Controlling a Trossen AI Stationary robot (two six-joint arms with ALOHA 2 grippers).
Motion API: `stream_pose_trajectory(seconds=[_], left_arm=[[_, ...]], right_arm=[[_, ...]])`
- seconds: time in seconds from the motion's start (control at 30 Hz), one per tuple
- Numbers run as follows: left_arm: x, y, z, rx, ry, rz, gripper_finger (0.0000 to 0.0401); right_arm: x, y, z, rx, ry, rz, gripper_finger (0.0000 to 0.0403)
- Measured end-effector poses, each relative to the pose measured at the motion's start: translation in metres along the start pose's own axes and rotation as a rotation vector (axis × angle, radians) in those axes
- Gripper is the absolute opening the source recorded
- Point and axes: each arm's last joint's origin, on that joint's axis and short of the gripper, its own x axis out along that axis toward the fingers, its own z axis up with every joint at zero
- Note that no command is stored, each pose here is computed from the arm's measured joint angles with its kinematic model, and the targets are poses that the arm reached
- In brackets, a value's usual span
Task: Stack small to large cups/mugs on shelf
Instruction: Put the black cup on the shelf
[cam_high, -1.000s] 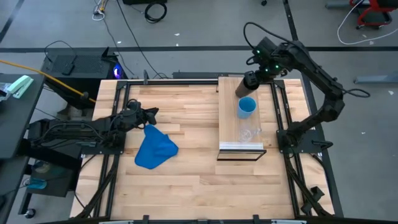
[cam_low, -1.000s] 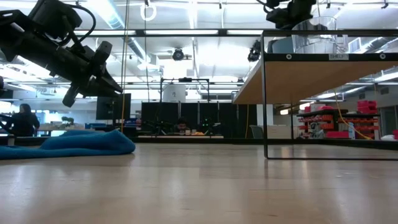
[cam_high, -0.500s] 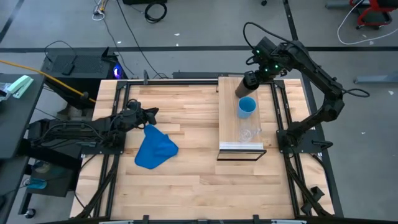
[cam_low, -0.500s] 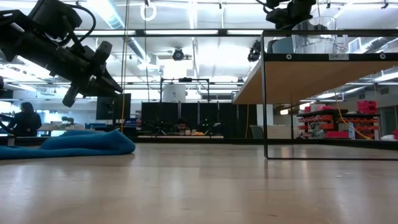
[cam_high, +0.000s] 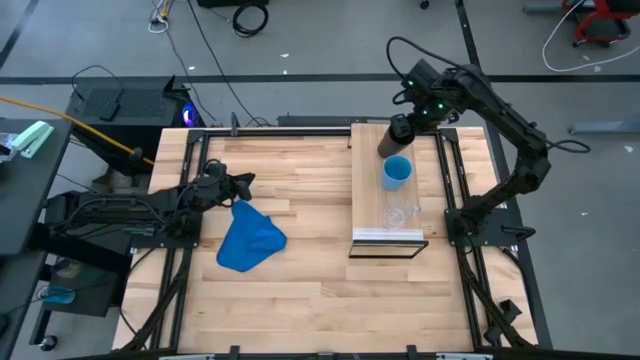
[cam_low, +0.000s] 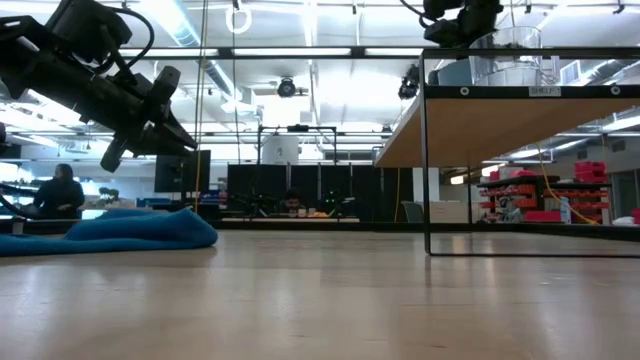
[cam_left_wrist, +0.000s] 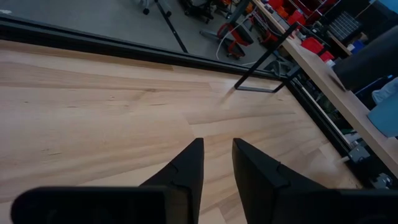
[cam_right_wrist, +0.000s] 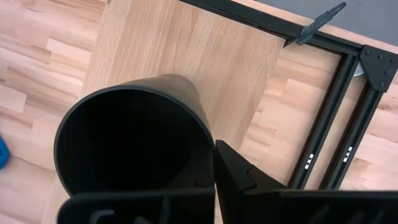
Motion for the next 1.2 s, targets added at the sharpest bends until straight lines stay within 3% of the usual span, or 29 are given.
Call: stream_pose_trajectory(seconds=[1.2], left_arm=[[0.0000,0.0000,0.0000,0.000,0.000,0.000,0.0094]], right_arm=[[0.0022,0.0010,0.0015,-0.001,0.004,-0.002,0.0082]])
